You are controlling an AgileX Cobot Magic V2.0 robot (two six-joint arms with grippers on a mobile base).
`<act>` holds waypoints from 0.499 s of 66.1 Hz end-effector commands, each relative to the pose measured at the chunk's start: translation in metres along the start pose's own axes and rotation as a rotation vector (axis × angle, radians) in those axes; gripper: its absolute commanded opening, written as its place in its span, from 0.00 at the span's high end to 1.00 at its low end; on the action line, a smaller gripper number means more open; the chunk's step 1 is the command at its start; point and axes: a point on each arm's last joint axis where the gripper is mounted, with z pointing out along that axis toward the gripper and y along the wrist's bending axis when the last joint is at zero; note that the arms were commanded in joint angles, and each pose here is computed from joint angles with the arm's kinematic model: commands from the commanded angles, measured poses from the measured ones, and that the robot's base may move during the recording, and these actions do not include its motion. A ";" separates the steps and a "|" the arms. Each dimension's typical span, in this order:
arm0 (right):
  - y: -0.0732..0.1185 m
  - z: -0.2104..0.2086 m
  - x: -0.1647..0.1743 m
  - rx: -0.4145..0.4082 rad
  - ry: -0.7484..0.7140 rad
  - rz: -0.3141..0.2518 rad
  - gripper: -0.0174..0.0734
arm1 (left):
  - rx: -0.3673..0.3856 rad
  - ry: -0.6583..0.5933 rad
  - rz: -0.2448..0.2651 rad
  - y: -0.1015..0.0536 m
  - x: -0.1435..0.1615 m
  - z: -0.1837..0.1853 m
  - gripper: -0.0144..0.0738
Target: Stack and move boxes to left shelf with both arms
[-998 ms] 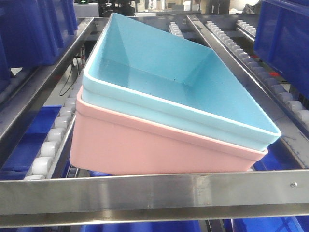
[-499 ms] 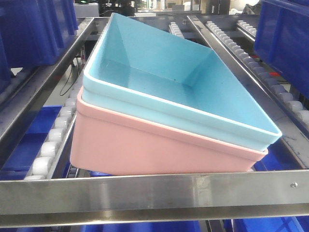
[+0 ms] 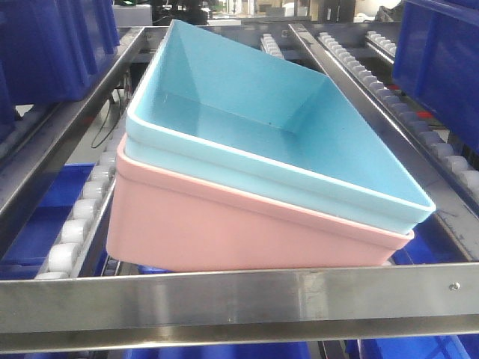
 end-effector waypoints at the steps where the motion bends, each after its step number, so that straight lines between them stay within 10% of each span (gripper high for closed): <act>1: 0.003 -0.002 -0.017 -0.025 -0.108 -0.029 0.75 | -0.009 -0.077 -0.005 0.001 0.001 -0.001 0.85; 33: 0.003 -0.002 -0.017 -0.025 -0.108 -0.029 0.75 | -0.009 -0.077 -0.005 0.001 0.001 -0.001 0.85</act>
